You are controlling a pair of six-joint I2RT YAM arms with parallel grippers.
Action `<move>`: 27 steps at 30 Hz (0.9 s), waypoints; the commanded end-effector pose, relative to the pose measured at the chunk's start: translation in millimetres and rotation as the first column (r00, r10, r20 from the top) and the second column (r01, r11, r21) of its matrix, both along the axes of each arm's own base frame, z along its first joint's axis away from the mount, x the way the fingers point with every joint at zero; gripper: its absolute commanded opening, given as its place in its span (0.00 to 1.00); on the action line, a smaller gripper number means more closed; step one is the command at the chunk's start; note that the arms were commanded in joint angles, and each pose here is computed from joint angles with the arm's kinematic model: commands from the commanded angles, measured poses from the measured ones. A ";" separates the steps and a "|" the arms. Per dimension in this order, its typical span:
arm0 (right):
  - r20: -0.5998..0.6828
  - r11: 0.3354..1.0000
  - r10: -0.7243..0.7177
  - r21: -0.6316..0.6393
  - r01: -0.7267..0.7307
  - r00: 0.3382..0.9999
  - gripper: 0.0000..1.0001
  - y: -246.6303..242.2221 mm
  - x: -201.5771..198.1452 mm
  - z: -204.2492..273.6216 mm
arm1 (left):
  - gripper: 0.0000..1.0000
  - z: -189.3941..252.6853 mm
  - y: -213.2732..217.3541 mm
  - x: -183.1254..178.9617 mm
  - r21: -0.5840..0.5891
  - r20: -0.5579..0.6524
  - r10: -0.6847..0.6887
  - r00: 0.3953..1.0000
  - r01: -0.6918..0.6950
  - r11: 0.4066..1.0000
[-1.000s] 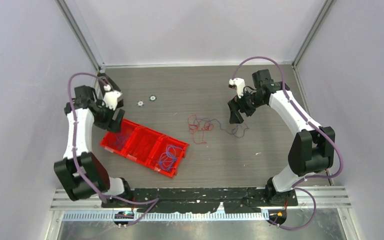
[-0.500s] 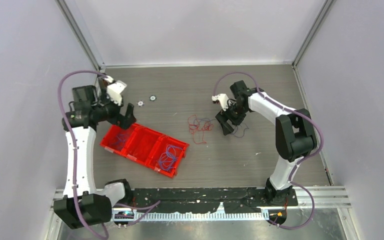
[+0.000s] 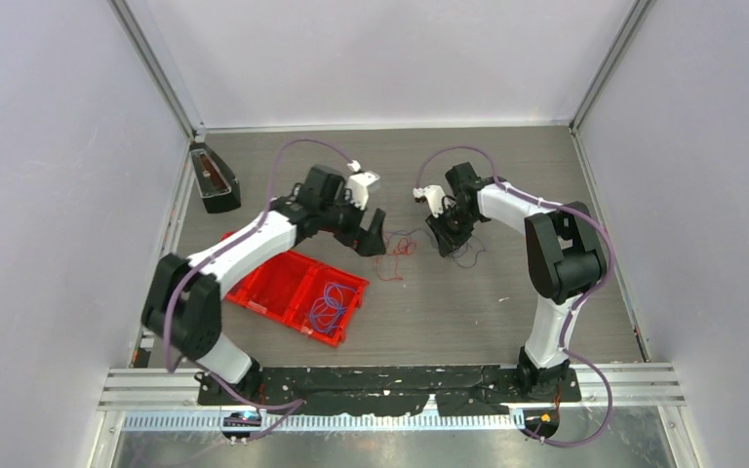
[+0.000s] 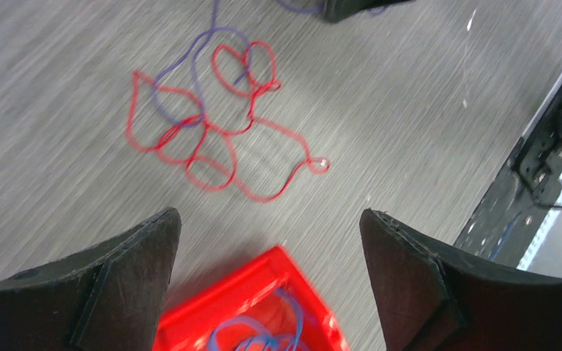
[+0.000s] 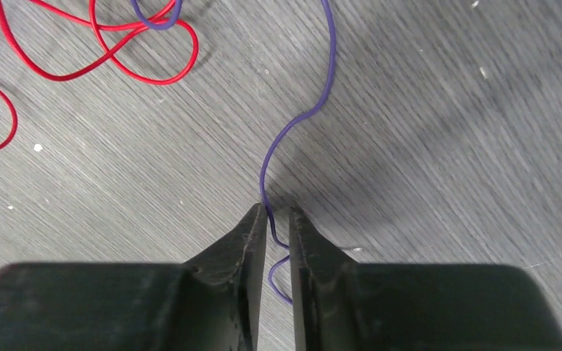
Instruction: Untangle the cables
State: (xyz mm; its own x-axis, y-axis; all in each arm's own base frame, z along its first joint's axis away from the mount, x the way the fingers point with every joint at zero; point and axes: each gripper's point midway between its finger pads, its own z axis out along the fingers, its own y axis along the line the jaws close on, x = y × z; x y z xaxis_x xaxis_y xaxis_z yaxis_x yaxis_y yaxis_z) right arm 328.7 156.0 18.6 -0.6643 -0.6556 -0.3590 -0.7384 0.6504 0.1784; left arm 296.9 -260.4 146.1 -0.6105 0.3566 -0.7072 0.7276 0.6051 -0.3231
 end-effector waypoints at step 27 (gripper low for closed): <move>-0.084 0.986 -0.085 0.134 0.095 0.993 0.06 4.3 -7.6 9.8 | 0.76 -76.1 -108.2 27.4 -0.033 -0.254 0.255 0.933 -0.272 0.962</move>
